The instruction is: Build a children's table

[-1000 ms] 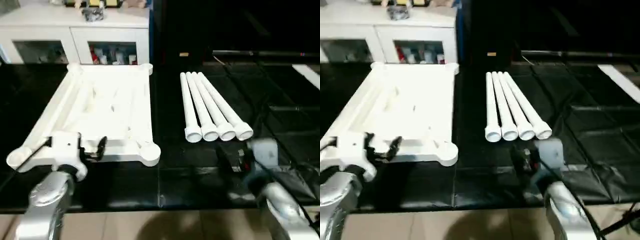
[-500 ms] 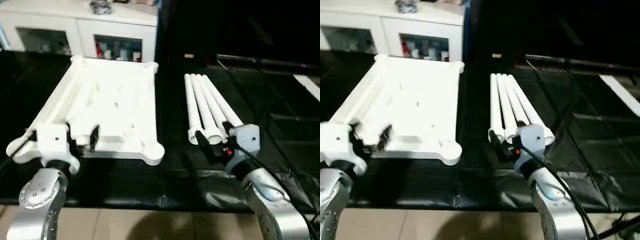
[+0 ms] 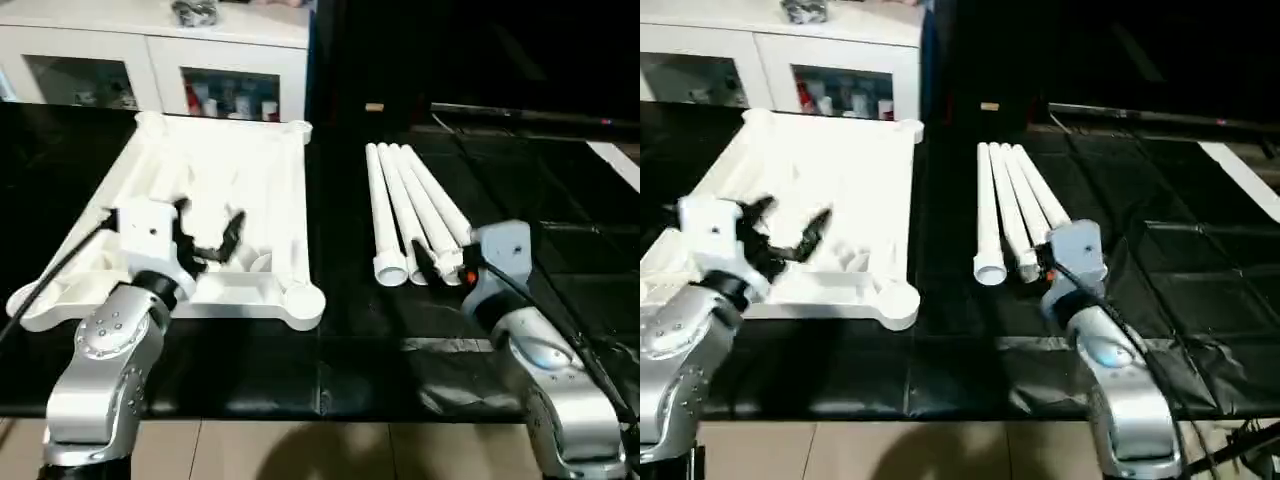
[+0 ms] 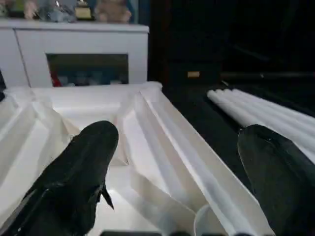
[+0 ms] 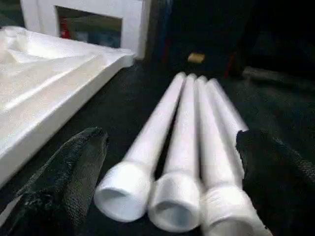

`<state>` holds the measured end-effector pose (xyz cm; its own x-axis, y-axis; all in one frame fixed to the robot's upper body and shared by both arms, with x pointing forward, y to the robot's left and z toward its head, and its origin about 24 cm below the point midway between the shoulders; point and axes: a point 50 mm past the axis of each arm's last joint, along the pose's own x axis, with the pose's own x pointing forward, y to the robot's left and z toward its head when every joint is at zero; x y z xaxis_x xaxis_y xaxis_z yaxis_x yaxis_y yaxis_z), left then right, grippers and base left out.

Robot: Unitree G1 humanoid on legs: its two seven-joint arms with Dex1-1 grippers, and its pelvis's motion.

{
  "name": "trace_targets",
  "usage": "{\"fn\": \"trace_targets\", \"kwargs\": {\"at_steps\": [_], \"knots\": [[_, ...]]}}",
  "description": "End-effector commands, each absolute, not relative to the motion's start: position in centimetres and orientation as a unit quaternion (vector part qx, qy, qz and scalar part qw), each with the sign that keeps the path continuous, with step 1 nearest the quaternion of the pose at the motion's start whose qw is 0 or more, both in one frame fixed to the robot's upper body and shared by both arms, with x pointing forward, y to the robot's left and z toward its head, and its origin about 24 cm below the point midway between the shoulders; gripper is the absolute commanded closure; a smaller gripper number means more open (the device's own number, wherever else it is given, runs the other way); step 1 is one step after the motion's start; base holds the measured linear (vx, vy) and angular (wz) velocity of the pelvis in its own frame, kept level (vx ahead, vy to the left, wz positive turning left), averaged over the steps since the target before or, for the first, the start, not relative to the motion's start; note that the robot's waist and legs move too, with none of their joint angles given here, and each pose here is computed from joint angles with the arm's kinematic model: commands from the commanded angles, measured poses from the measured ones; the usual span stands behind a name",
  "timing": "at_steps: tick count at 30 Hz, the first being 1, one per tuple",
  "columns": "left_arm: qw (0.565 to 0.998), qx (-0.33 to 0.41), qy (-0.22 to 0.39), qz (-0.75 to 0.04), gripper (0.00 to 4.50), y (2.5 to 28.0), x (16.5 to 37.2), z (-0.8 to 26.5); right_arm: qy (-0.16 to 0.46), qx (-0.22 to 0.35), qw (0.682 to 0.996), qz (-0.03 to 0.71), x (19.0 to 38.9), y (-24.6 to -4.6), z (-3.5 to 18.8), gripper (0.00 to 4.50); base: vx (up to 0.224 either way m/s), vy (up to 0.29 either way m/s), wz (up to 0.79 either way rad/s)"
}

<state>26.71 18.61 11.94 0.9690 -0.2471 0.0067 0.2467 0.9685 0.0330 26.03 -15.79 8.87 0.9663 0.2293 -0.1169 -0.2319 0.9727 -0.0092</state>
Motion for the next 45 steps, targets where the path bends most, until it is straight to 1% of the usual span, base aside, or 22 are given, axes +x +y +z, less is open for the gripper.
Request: {"fn": "trace_targets", "kwargs": {"at_steps": [1, 5, 7, 9, 10, 11, 12, 15, 17, 18, 20, 23, 24, 26, 27, 29, 32, 34, 37, 41, 43, 45], "knots": [[0.992, 0.015, -0.005, -0.129, 0.08, 18.9, 26.7, 12.0, 0.052, -0.012, 0.991, 0.12, 25.8, -15.7, 9.0, 0.0, 0.0, 0.0, 0.0], [0.992, 0.042, -0.001, -0.123, 0.08, 19.4, 27.2, 10.8, 0.051, -0.029, 0.991, 0.121, 26.1, -15.2, 8.7, 0.0, 0.0, 0.0, 0.0], [0.986, 0.054, 0.014, -0.159, 0.08, 18.9, 27.4, 10.8, 0.046, -0.013, 0.989, 0.137, 26.4, -14.9, 9.1, 0.0, 0.0, 0.0, 0.0], [0.98, 0.049, 0.022, -0.19, 0.08, 18.7, 27.6, 11.1, 0.053, -0.013, 0.987, 0.15, 26.7, -14.8, 9.1, 0.0, 0.0, 0.0, 0.0], [0.973, 0.064, 0.028, -0.22, 0.08, 18.7, 27.7, 11.3, 0.059, -0.018, 0.983, 0.171, 26.7, -14.5, 9.1, 0.0, 0.0, 0.0, 0.0], [0.973, 0.064, 0.028, -0.22, 0.08, 18.7, 27.7, 11.3, 0.059, -0.018, 0.983, 0.171, 26.7, -14.5, 9.1, 0.0, 0.0, 0.0, 0.0], [0.961, 0.083, 0.052, -0.257, 0.08, 18.8, 27.8, 10.9, 0.083, -0.009, 0.974, 0.212, 26.5, -14.2, 8.7, 0.0, 0.0, 0.0, 0.0], [0.952, 0.09, 0.069, -0.285, 0.08, 18.9, 27.9, 10.7, 0.092, -0.009, 0.967, 0.238, 26.3, -14.0, 8.7, 0.0, 0.0, 0.0, 0.0], [0.925, 0.109, 0.098, -0.351, 0.08, 18.8, 28.0, 10.5, 0.109, -0.042, 0.953, 0.28, 26.1, -13.9, 8.7, 0.0, 0.0, 0.0, 0.0], [0.901, 0.128, 0.119, -0.398, 0.08, 18.9, 27.9, 10.4, 0.122, -0.057, 0.945, 0.299, 26.2, -13.9, 8.7, 0.0, 0.0, 0.0, 0.0], [0.89, 0.135, 0.129, -0.416, 0.08, 18.9, 27.8, 10.3, 0.123, -0.06, 0.942, 0.306, 26.4, -13.9, 8.8, 0.0, 0.0, 0.0, 0.0], [0.854, 0.182, 0.169, -0.457, 0.08, 19.7, 28.0, 9.7, 0.124, -0.073, 0.927, 0.347, 27.0, -13.4, 9.4, 0.0, 0.0, 0.0, 0.0], [0.835, 0.214, 0.176, -0.475, 0.08, 19.9, 28.2, 9.6, 0.131, -0.089, 0.913, 0.376, 27.0, -13.1, 9.5, 0.0, 0.0, 0.0, 0.0], [0.817, 0.218, 0.193, -0.498, 0.08, 20.2, 28.7, 9.6, 0.142, -0.103, 0.894, 0.412, 27.0, -12.6, 9.8, 0.0, 0.0, 0.0, 0.0], [0.81, 0.216, 0.199, -0.507, 0.43, 20.2, 29.0, 9.7, 0.148, -0.109, 0.886, 0.425, 27.0, -12.5, 9.8, 0.0, 0.0, 0.0, 0.0], [0.803, 0.215, 0.206, -0.516, 0.43, 20.3, 29.2, 9.7, 0.155, -0.116, 0.878, 0.438, 27.0, -12.4, 9.9, 0.0, 0.0, 0.0, 0.0], [0.79, 0.226, 0.23, -0.521, 0.83, 20.5, 29.8, 9.5, 0.163, -0.117, 0.877, 0.437, 27.1, -12.5, 10.0, 0.0, 0.0, 0.0, 0.0], [0.786, 0.231, 0.234, -0.524, 0.88, 20.6, 30.2, 9.4, 0.169, -0.115, 0.872, 0.444, 26.9, -12.5, 10.1, 0.0, 0.0, 0.0, 0.0], [0.782, 0.232, 0.251, -0.521, 1.11, 20.9, 31.1, 8.9, 0.192, -0.123, 0.846, 0.482, 26.2, -12.2, 10.0, 0.0, 0.0, 0.0, 0.0], [0.78, 0.237, 0.255, -0.52, 1.34, 20.8, 31.7, 8.4, 0.202, -0.133, 0.836, 0.492, 26.0, -12.1, 9.8, 0.0, 0.0, 0.0, 0.0], [0.776, 0.249, 0.254, -0.521, 1.67, 20.8, 32.0, 8.3, 0.207, -0.136, 0.833, 0.496, 25.9, -12.1, 9.8, 0.0, 0.0, 0.0, 0.0], [0.767, 0.257, 0.258, -0.528, 1.7, 20.8, 32.2, 8.1, 0.212, -0.138, 0.828, 0.5, 25.9, -12.0, 9.7, 0.0, 0.0, 0.0, 0.0]]}}
